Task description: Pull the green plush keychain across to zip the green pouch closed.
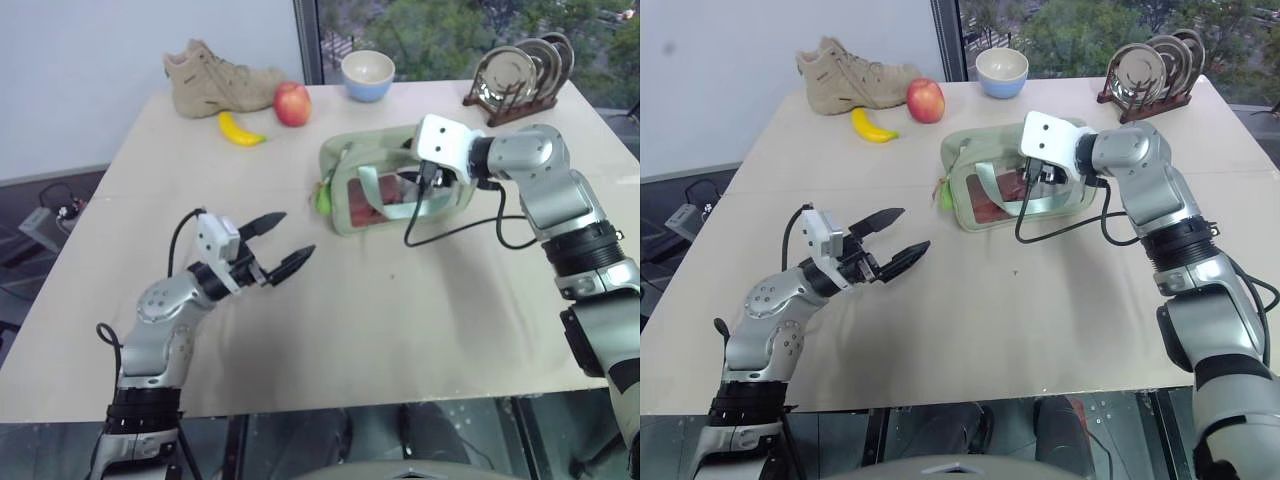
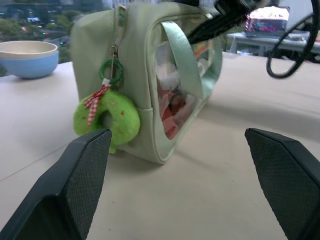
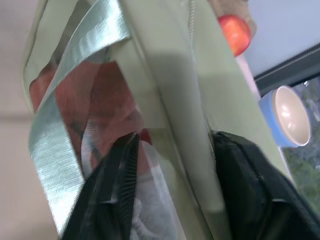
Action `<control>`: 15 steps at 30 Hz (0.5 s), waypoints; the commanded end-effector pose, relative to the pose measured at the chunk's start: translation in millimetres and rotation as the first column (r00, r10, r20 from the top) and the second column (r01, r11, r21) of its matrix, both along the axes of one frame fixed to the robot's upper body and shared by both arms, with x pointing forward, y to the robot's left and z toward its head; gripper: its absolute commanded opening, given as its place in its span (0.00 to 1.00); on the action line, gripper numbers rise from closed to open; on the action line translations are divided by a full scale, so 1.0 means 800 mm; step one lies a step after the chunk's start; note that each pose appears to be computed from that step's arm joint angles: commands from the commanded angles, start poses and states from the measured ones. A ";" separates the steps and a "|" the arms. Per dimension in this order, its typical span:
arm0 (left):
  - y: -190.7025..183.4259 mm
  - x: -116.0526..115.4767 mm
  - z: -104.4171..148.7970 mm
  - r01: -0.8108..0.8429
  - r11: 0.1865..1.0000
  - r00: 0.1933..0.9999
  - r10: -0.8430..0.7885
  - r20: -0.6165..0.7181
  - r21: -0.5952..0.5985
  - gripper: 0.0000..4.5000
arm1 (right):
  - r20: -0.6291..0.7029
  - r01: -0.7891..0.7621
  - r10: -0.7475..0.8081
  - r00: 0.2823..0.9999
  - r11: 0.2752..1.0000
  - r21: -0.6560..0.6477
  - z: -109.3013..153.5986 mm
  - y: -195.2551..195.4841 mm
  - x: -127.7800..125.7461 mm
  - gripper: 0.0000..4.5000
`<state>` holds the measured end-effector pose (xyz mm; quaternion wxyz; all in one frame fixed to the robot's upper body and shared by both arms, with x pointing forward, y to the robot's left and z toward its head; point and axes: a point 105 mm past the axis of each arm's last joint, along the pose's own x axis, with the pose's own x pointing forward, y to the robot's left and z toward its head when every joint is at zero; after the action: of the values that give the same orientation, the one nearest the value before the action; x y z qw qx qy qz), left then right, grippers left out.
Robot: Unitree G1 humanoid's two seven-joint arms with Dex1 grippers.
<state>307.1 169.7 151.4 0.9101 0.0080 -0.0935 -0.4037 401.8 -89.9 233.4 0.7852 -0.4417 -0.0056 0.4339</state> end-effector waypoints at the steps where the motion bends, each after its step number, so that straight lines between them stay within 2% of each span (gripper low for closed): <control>1: 0.013 0.007 -0.002 -0.106 0.985 0.989 0.090 -0.118 -0.134 1.00 | -0.042 0.005 -0.001 0.999 0.995 0.101 0.025 0.010 -0.016 0.14; 2: 0.015 0.009 -0.006 -0.120 0.981 0.983 0.096 -0.155 -0.155 1.00 | -0.051 0.014 -0.008 0.999 0.994 0.111 0.027 0.011 -0.019 0.04; 3: 0.015 0.009 -0.006 -0.126 0.975 0.979 0.093 -0.182 -0.184 1.00 | -0.061 0.029 -0.022 0.998 0.993 0.118 0.027 0.011 -0.022 0.02; 5: 0.019 0.016 -0.006 -0.162 0.958 0.967 0.106 -0.231 -0.238 1.00 | -0.076 0.043 -0.034 0.997 0.992 0.121 0.027 0.014 -0.028 0.02; 11: 0.024 0.044 0.004 -0.245 0.928 0.945 0.164 -0.283 -0.280 1.00 | -0.093 0.047 -0.036 0.995 0.992 0.115 0.021 0.024 -0.042 0.02; 15: 0.025 0.069 0.013 -0.301 0.930 0.938 0.249 -0.241 -0.209 1.00 | -0.091 0.041 -0.033 0.995 0.995 0.094 0.011 0.024 -0.049 0.02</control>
<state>359.1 188.5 150.9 0.9523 -0.1537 -0.0224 -0.2626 368.4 -73.2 228.6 0.8144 -0.3749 0.0451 0.4407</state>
